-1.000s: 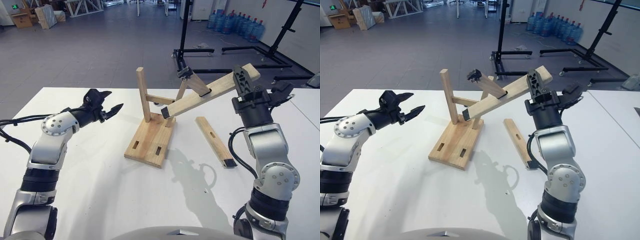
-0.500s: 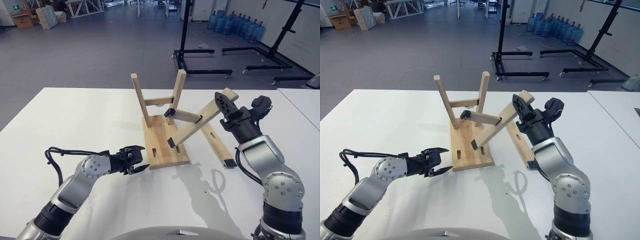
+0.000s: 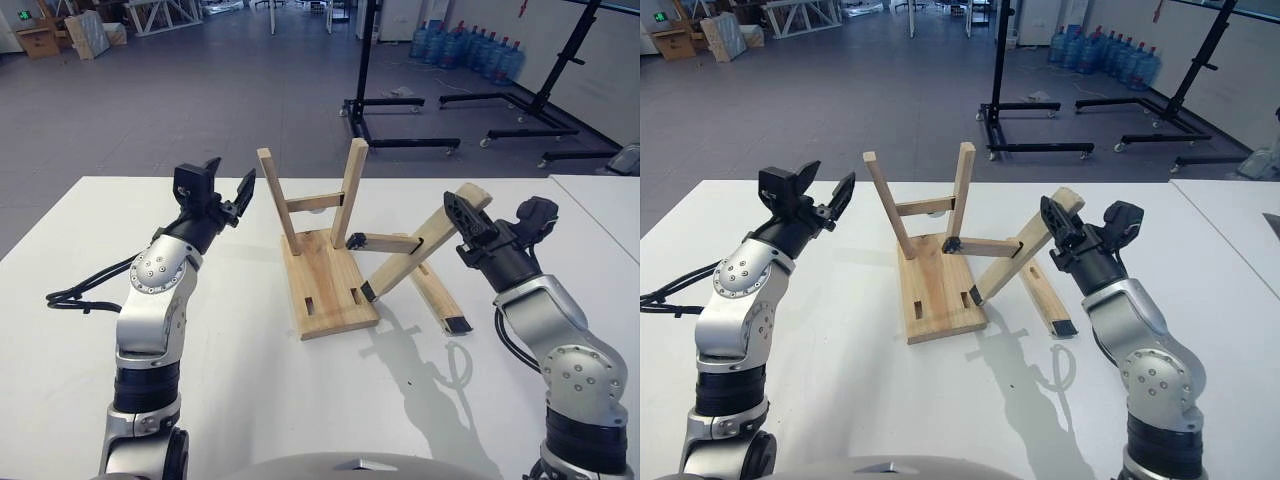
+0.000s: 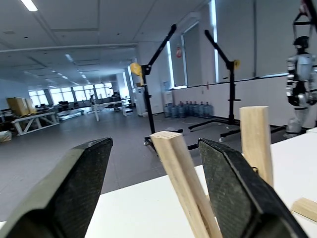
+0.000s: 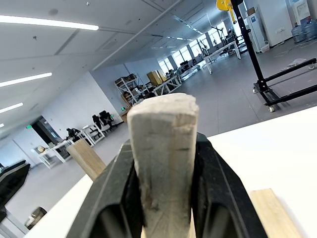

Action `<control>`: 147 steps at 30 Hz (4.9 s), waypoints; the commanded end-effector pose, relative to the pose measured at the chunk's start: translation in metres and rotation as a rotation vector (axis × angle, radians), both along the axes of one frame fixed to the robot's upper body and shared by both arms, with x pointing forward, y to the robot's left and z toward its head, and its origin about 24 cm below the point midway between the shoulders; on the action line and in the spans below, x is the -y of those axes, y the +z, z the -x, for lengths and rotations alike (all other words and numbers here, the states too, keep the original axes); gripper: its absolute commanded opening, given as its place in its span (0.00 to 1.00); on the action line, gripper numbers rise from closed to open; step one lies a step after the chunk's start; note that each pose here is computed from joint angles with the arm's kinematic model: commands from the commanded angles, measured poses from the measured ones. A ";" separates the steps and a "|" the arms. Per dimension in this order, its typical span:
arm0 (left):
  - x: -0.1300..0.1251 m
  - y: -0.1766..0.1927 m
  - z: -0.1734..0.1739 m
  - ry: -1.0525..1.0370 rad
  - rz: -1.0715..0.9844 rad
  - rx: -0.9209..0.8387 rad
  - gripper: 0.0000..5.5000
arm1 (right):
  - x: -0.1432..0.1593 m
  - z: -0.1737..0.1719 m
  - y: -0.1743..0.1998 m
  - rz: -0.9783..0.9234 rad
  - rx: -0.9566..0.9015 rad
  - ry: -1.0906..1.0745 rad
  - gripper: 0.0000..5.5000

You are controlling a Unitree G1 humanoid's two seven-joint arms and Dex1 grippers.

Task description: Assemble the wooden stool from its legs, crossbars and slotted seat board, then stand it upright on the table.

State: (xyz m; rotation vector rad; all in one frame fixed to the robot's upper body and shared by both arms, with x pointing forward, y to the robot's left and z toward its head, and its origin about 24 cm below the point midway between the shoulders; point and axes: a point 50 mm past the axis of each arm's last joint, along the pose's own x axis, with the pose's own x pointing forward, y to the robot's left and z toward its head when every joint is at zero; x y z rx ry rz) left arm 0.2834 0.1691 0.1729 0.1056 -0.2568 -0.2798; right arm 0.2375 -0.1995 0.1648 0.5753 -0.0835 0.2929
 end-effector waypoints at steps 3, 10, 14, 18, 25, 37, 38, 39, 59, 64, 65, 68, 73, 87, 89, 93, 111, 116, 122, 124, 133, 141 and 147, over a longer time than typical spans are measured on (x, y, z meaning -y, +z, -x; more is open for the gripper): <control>0.000 -0.005 -0.004 0.054 0.039 -0.024 0.57 | -0.017 -0.002 -0.012 0.023 -0.012 -0.007 0.18; 0.000 -0.009 -0.006 0.071 0.043 -0.042 0.57 | -0.015 0.001 -0.026 0.180 0.005 -0.127 0.18; 0.002 -0.011 -0.007 0.053 0.018 -0.058 0.57 | -0.025 0.004 -0.040 0.408 -0.017 -0.042 0.18; 0.003 -0.014 -0.007 0.048 0.014 -0.071 0.57 | -0.029 0.005 -0.052 0.553 -0.031 0.024 0.18; 0.006 -0.017 -0.007 0.033 0.024 -0.093 0.57 | -0.029 0.012 -0.081 0.520 -0.086 0.001 0.18; 0.003 -0.014 -0.011 0.037 0.013 -0.077 0.57 | -0.030 -0.009 -0.019 0.421 0.168 -0.093 0.49; 0.003 -0.014 -0.011 0.037 0.013 -0.077 0.57 | -0.030 -0.009 -0.017 0.415 0.177 -0.093 0.49; 0.003 -0.015 -0.011 0.037 0.014 -0.078 0.57 | -0.030 -0.009 -0.012 0.405 0.189 -0.098 0.49; 0.010 -0.025 -0.007 0.087 0.058 -0.076 0.57 | -0.052 -0.036 -0.039 0.424 -0.153 0.267 0.49; 0.012 -0.029 -0.005 0.085 0.059 -0.090 0.57 | -0.050 -0.048 -0.005 0.332 -0.014 0.191 0.49; 0.013 -0.030 -0.005 0.081 0.060 -0.092 0.57 | -0.049 -0.050 0.006 0.304 0.030 0.166 0.49; 0.014 -0.029 -0.006 0.075 0.062 -0.092 0.57 | -0.046 -0.053 0.031 0.237 0.127 0.112 0.49; 0.011 -0.026 -0.008 0.080 0.055 -0.082 0.57 | -0.017 -0.045 0.092 0.011 0.347 -0.062 0.49; -0.003 -0.034 0.004 0.170 0.064 -0.100 0.57 | 0.066 0.023 -0.098 0.466 -0.397 0.022 0.49; 0.001 -0.034 0.003 0.153 0.067 -0.104 0.57 | 0.062 0.028 -0.108 0.496 -0.430 0.058 0.49; 0.003 -0.037 0.005 0.139 0.056 -0.119 0.57 | 0.050 0.029 -0.115 0.536 -0.437 0.097 0.49; 0.007 -0.040 0.005 0.122 0.043 -0.130 0.57 | 0.046 0.021 -0.133 0.707 -0.507 0.092 0.37; 0.007 -0.037 0.003 0.114 0.039 -0.117 0.57 | 0.043 0.020 -0.133 0.712 -0.483 0.074 0.37; 0.003 0.013 -0.008 0.020 0.082 0.025 0.57 | 0.047 -0.028 -0.054 0.681 -0.056 -0.340 0.37; 0.011 0.041 -0.008 -0.107 0.193 0.070 0.57 | 0.043 -0.037 -0.015 0.688 0.121 -0.419 0.37; 0.038 0.093 -0.004 -0.664 0.845 -0.111 0.57 | -0.044 -0.012 0.053 0.923 0.759 -0.097 0.37; 0.038 0.100 0.000 -0.749 0.946 -0.188 0.57 | -0.078 0.004 0.027 0.841 0.730 0.109 0.37; 0.041 0.104 0.015 -0.862 0.886 -0.160 0.57 | -0.084 0.008 0.023 0.758 0.686 0.179 0.37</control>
